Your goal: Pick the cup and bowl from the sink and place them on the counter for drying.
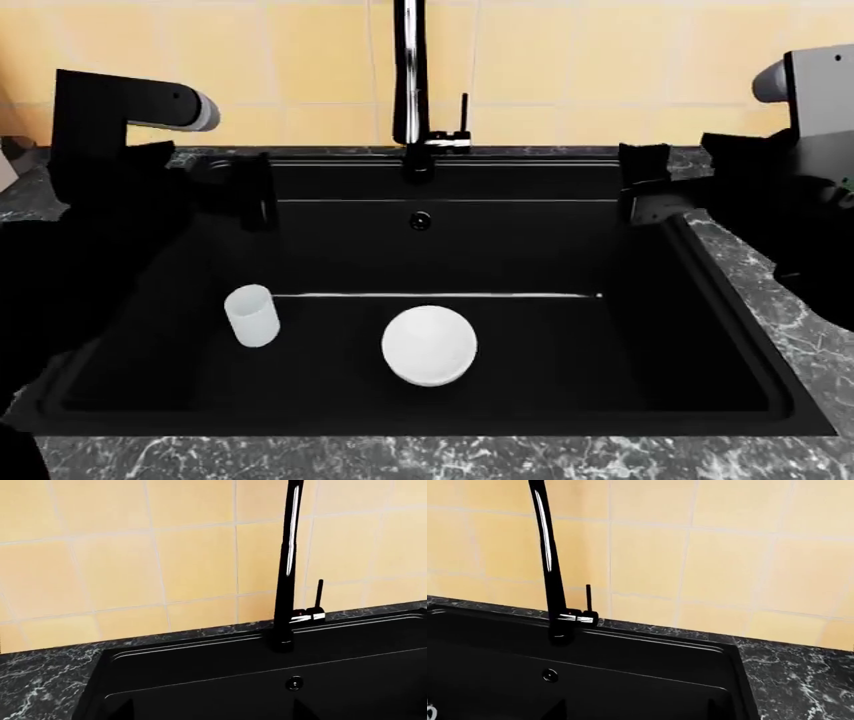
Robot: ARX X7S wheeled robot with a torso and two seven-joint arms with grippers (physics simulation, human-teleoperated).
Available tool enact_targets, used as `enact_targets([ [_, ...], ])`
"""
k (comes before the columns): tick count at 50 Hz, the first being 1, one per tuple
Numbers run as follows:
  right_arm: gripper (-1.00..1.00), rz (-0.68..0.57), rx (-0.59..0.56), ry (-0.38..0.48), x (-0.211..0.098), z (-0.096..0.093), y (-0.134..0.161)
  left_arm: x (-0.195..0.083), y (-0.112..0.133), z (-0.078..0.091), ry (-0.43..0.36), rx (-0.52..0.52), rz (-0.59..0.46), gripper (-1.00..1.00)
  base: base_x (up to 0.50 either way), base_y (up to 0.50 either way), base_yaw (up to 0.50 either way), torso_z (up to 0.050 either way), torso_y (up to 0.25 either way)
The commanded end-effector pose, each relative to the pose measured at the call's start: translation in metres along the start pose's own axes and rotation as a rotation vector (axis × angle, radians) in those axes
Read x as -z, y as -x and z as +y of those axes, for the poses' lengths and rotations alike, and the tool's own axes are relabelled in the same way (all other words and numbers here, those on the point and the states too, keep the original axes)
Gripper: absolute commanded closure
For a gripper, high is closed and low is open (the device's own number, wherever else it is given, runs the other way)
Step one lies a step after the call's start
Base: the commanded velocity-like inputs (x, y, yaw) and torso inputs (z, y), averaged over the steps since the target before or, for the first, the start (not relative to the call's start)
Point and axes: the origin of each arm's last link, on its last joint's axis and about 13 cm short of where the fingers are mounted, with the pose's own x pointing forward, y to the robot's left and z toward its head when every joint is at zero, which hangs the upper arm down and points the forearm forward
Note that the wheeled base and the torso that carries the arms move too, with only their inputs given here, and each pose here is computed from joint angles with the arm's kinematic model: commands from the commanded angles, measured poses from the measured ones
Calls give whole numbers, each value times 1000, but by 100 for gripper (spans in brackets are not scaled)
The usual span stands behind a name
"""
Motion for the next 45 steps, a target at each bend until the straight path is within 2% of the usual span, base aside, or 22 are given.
enact_targets([
  [1,-100,16,-8,22,-18,-4,-2,-17,3,6,-14,-2,-2,-100,500,0,0,0,0],
  [18,-100,59,-17,6,-8,-2,-6,-4,1,10,-1,-16,32,-100,411,0,0,0,1],
  [27,-100,79,-22,-11,0,0,-8,2,-2,11,-3,-17,67,-100,39,0,0,0,1],
  [31,-100,83,-18,-24,5,-1,-7,8,-4,11,26,-7,96,-100,0,0,0,0,0],
  [37,-100,85,-8,-49,9,-2,-7,33,-15,2,5,-34,196,-100,0,0,0,0,0],
  [39,-100,89,-8,-51,10,-2,-7,43,-20,0,-44,-93,236,-100,0,0,0,0,0],
  [40,-100,102,-11,-39,10,-1,-7,49,-21,0,3,-84,258,-100,0,0,0,0,0],
  [42,-100,104,-11,-38,9,-1,-7,58,-22,-4,-6,-93,272,-100,0,0,0,0,0],
  [44,-100,104,-11,-38,9,-1,-7,63,-22,-6,19,-93,290,-100,0,0,0,0,0],
  [45,-100,115,-13,-31,10,0,-7,70,-22,-6,0,-119,304,-100,0,0,0,0,0],
])
